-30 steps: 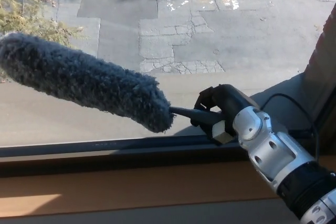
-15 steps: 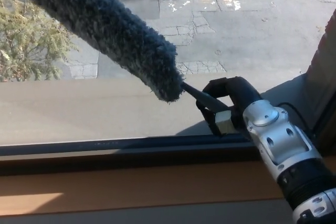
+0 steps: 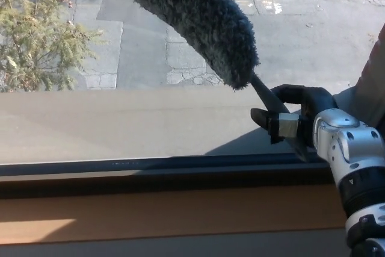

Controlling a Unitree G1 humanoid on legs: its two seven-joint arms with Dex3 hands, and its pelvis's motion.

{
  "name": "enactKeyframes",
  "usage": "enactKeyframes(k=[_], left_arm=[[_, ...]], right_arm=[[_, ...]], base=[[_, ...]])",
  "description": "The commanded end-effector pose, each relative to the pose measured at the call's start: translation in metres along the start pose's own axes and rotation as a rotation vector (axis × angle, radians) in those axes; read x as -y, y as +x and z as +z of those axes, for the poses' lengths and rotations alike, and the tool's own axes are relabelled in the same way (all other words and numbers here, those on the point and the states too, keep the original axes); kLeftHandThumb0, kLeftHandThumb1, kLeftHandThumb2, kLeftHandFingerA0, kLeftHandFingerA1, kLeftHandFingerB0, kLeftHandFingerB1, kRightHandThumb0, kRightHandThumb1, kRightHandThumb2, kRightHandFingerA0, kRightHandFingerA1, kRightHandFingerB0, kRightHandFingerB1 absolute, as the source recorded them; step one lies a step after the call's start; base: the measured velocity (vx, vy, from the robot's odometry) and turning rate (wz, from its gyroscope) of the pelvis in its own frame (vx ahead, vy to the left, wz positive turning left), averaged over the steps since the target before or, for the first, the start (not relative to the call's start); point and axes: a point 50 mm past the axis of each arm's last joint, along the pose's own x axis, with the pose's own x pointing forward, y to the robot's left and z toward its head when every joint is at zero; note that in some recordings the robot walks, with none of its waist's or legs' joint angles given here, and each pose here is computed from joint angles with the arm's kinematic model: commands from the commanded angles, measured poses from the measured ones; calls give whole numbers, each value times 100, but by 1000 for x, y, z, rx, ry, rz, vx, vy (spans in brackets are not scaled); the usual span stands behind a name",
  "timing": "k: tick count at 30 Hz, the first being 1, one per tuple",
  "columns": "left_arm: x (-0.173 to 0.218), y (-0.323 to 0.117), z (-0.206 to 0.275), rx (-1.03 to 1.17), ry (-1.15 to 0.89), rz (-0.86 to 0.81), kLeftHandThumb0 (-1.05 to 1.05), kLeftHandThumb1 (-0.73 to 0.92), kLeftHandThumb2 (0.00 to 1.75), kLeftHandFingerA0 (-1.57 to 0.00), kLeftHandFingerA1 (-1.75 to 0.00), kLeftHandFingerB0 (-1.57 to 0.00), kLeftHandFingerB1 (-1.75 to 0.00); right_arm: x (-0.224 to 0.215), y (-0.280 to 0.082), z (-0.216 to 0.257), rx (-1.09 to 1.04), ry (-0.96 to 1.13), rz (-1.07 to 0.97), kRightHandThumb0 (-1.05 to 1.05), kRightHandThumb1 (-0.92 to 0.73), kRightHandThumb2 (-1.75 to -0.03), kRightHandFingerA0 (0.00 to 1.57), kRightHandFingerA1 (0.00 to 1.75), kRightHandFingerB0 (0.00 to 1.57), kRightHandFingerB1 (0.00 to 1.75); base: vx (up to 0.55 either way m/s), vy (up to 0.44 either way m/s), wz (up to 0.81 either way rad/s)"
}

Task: Pick up a grey duster using the right hand and walk towards the window and then clean the window using the duster

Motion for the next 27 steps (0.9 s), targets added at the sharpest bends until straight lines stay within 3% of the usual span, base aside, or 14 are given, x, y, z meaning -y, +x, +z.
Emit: enactKeyframes(k=[1,2,3,5,8,11,12,20,21,23,27], left_arm=[[-3,1,10,80,-8,1,8,63,94,-87,-109,-80,-84],[-3,1,10,79,-8,1,8,63,94,-87,-109,-80,-84],[-2,-4,9,122,8,-3,4,67,93,-75,-108,-76,-87],[-1,-8,9,149,10,-4,3,67,94,-75,-111,-75,-88],[-3,-9,8,133,11,13,5,68,95,-78,-101,-73,-83],[-3,-9,8,131,11,13,5,68,95,-78,-101,-73,-83],[-4,-10,7,132,11,10,0,65,90,-80,-110,-75,-87],[-6,-12,4,139,28,7,-1,67,88,-80,-107,-73,-83],[-7,-11,4,132,32,4,3,63,92,-78,-106,-76,-83],[-7,-11,4,134,13,0,4,62,100,-78,-110,-76,-86],[-8,-17,4,161,13,-8,2,64,99,-77,-113,-74,-89]], right_arm=[[13,-2,4,-33,165,-80,-31,-73,-101,114,175,80,175],[13,-2,4,-33,165,-80,-31,-73,-101,114,175,80,175],[19,-2,2,-24,227,-77,-36,-77,-89,112,175,72,175],[24,-3,0,-22,290,-87,-35,-75,-92,112,175,71,175],[32,-2,-1,-15,349,-100,-35,-71,-110,113,175,76,175],[32,-2,-1,-15,356,-101,-35,-71,-110,113,175,76,175],[38,-2,-2,-7,382,-118,-37,-82,-95,110,175,77,175],[53,-3,-7,-12,450,-162,-36,-82,-96,113,175,81,175],[58,-3,-13,-29,458,-174,-35,-77,-103,112,175,82,175],[63,-4,-17,-43,474,-192,-35,-77,-99,113,175,81,175],[67,-4,-23,-52,493,-201,-37,-78,-98,112,175,80,175]], base=[[0,0,0],[0,0,0],[0,0,0],[0,0,0],[0,0,0],[0,0,0],[0,0,0],[-11,0,0],[0,0,0],[0,0,0],[0,0,0]])
